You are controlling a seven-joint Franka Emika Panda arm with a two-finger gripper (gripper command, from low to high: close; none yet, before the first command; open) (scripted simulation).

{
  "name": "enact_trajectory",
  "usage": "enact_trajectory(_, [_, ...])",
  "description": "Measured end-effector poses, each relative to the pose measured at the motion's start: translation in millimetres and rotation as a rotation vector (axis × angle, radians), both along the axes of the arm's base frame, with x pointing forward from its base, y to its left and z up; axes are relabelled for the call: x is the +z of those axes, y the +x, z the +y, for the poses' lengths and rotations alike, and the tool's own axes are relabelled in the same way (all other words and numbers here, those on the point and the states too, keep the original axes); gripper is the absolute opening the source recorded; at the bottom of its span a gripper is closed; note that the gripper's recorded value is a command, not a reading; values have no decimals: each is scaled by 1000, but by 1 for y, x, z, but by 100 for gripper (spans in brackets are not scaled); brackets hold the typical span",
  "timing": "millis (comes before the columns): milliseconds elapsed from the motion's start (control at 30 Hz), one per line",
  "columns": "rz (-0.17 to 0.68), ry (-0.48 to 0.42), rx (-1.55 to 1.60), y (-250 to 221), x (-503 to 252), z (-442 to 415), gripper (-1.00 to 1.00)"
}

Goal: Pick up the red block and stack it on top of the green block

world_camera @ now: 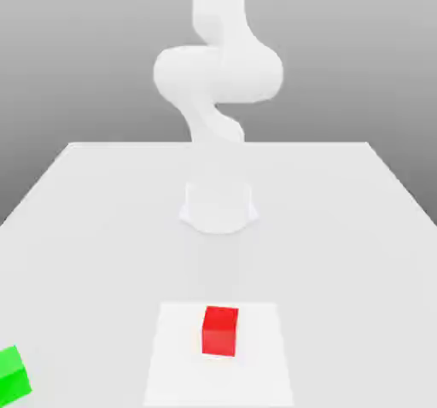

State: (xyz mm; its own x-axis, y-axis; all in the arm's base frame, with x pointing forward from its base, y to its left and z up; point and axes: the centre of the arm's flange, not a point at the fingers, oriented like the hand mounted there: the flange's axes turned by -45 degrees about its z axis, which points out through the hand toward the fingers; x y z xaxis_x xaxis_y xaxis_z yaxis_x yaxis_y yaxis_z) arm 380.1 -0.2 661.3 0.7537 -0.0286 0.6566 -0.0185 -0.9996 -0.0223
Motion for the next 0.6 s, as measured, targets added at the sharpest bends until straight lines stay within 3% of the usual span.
enact_trajectory(133, [152, 20, -16, 45, -96, 0, 0])
enact_trajectory(300, [329, 34, -39, 68, -214, 2, 0])
enact_trajectory(600, [645, 38, -91, 31, -412, 4, 0])
